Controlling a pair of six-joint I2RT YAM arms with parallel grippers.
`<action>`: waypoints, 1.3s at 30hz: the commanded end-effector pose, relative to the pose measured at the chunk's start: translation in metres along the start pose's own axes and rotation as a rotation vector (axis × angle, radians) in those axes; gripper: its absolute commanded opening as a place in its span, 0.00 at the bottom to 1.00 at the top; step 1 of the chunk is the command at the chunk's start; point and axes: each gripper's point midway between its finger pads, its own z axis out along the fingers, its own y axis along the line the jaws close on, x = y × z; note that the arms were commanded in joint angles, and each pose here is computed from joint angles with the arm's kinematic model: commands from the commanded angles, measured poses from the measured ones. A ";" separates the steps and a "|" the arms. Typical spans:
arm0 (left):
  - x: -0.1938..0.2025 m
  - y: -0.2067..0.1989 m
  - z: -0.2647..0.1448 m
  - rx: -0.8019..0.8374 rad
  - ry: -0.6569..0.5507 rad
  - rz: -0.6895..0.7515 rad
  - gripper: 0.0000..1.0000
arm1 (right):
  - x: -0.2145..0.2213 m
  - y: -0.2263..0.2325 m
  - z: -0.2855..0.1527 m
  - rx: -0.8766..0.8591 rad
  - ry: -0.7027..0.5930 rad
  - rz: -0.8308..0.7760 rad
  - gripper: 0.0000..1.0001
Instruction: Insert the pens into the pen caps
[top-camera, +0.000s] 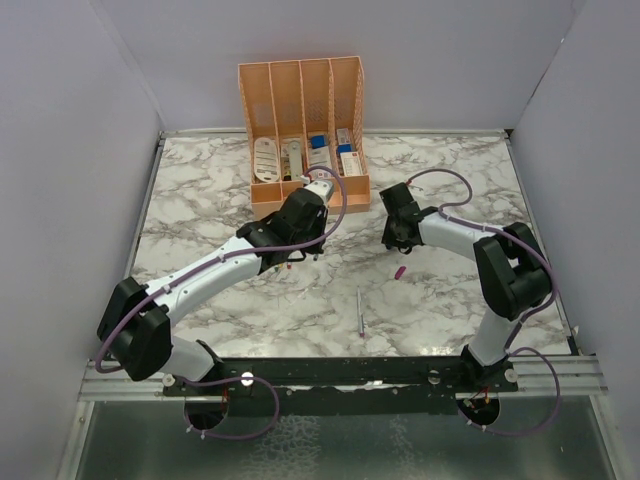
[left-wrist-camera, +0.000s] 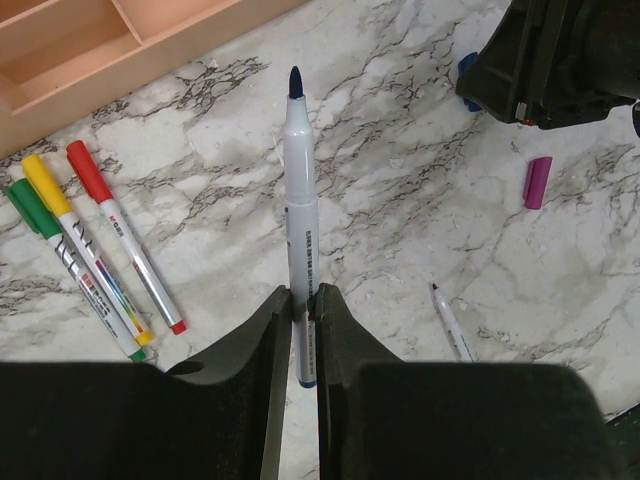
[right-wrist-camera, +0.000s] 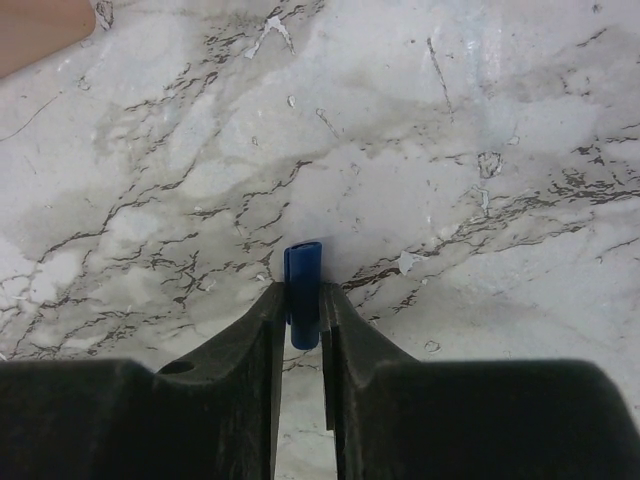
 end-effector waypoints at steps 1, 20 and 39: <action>-0.005 -0.006 0.003 0.031 -0.010 -0.011 0.00 | 0.048 -0.031 0.015 0.104 0.153 -0.056 0.22; -0.003 -0.006 0.003 0.036 -0.005 -0.013 0.00 | 0.058 -0.047 0.024 0.177 0.166 -0.072 0.31; -0.007 -0.003 0.000 0.030 -0.015 -0.009 0.00 | 0.082 -0.053 0.018 0.154 0.236 -0.086 0.22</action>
